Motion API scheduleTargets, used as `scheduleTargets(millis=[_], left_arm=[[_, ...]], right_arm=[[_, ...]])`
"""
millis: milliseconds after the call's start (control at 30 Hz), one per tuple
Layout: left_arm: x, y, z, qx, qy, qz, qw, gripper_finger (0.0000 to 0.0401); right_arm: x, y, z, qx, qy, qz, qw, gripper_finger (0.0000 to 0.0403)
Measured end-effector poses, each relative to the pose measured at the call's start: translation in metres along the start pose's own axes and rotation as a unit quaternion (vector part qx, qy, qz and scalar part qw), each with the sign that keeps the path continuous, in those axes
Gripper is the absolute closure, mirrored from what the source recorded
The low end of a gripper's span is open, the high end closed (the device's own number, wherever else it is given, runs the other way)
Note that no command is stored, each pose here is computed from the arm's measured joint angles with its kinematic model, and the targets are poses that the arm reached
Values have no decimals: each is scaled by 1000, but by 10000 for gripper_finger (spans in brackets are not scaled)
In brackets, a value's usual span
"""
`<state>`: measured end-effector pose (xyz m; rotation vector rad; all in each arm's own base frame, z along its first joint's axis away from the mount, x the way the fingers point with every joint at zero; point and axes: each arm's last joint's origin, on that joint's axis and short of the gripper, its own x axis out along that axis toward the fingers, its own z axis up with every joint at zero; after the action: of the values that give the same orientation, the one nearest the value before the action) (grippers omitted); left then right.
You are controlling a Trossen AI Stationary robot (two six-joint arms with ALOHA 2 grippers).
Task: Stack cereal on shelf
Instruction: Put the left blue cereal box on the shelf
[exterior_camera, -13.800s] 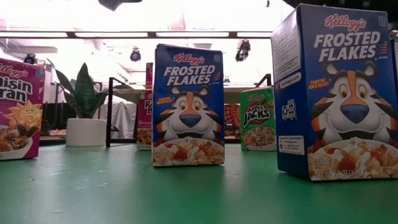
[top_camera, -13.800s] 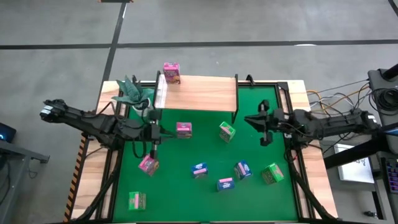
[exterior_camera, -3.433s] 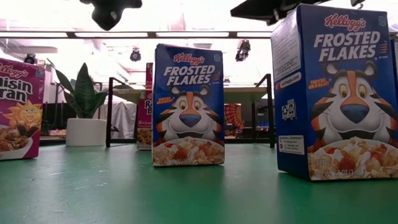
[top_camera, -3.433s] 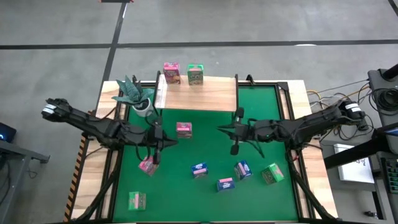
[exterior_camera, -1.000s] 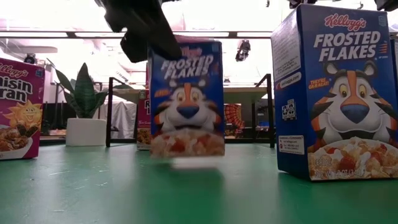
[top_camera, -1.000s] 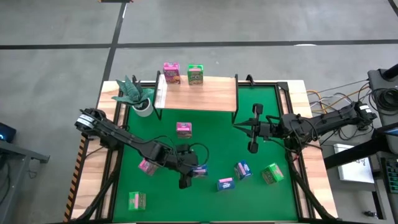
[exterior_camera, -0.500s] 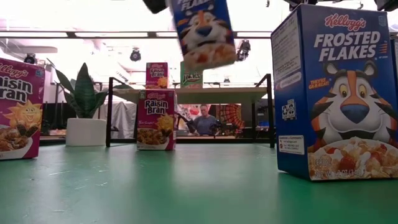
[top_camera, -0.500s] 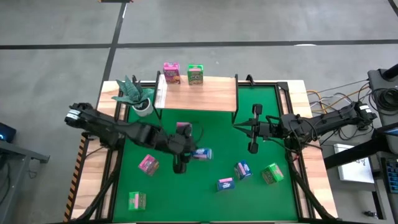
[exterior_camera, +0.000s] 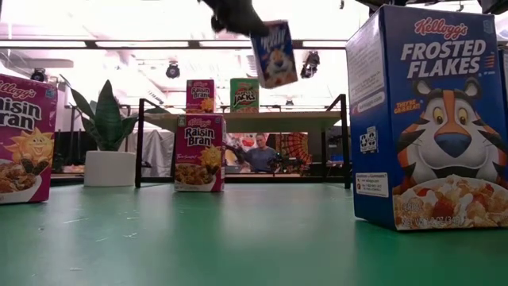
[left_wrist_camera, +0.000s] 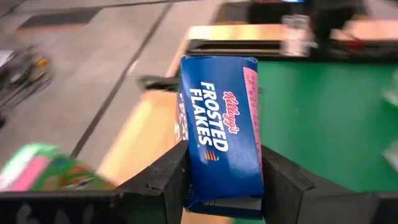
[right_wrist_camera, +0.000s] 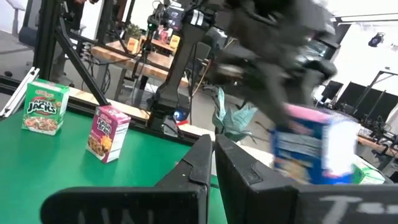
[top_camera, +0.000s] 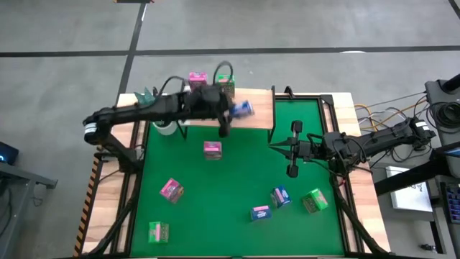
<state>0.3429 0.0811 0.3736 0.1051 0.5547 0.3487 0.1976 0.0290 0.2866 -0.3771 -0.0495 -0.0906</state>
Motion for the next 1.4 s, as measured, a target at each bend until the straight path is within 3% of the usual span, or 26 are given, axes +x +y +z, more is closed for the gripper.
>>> scheduleTargets(millis=[167,333,733,900,1400], left_arm=[[25,32,-9,-43,8,9,999,259],[31,48,-13,-56,12,24,998,259],[42,47,-15,-69,2,10,998,256],[58,46,-20,-70,7,9,997,240],[59,49,-16,-67,-15,15,998,206]], right_arm=[[0,0,-1,-1,3,1,1000,390],[0,0,-1,-3,7,2,1000,390],[0,1,-1,-9,7,2,1000,390],[0,1,-1,-12,8,3,1000,390],[0,0,-2,-11,9,2,1000,390]])
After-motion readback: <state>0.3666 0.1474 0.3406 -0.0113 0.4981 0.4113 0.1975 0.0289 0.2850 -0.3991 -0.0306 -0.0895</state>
